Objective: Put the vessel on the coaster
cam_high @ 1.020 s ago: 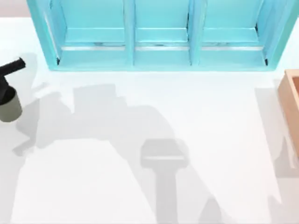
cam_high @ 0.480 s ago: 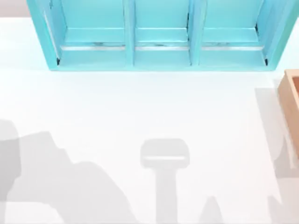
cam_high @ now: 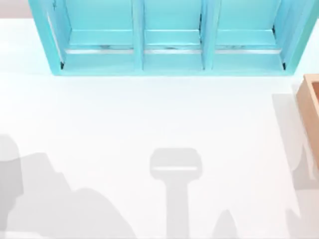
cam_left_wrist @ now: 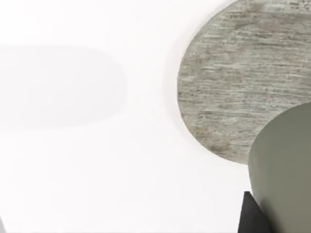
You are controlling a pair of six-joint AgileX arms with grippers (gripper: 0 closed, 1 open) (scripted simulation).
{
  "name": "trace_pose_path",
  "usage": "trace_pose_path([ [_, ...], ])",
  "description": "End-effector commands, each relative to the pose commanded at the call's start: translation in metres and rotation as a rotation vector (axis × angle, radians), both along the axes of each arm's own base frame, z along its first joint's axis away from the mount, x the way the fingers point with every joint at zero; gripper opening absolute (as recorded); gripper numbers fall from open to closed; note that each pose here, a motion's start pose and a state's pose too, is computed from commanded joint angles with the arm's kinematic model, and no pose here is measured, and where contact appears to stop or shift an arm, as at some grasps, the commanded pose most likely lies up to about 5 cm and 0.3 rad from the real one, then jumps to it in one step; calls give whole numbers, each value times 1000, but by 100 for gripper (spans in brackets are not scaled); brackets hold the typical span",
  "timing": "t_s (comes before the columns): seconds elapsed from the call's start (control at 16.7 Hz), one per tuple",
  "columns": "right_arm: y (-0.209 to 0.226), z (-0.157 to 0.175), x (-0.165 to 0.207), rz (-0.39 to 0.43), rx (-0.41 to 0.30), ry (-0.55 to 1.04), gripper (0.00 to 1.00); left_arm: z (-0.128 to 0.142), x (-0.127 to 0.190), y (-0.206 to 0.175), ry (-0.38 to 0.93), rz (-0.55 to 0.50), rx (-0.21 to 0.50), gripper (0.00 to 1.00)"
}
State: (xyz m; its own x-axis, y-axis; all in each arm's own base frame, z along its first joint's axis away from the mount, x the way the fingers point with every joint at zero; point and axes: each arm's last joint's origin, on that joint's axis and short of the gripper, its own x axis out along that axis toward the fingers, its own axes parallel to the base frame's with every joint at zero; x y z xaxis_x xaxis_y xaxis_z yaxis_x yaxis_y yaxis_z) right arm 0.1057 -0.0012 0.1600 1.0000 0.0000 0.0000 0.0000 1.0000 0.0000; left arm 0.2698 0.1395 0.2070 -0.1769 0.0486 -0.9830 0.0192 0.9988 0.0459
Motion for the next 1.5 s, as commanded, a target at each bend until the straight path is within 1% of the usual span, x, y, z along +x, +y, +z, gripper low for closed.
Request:
trace_pose_path([
  [0.18,0,0,0,0,0,0,100,-5,1,-1,2,-5,-1,0],
  [0.6,0,0,0,0,0,0,100,-61,-7,-6,-2,-1,1,0],
  [0.9,0,0,0,0,0,0,100,-64,-8,-6,0,0,0,0],
  [1.5,0,0,0,0,0,0,100,-64,-8,-6,0,0,0,75],
])
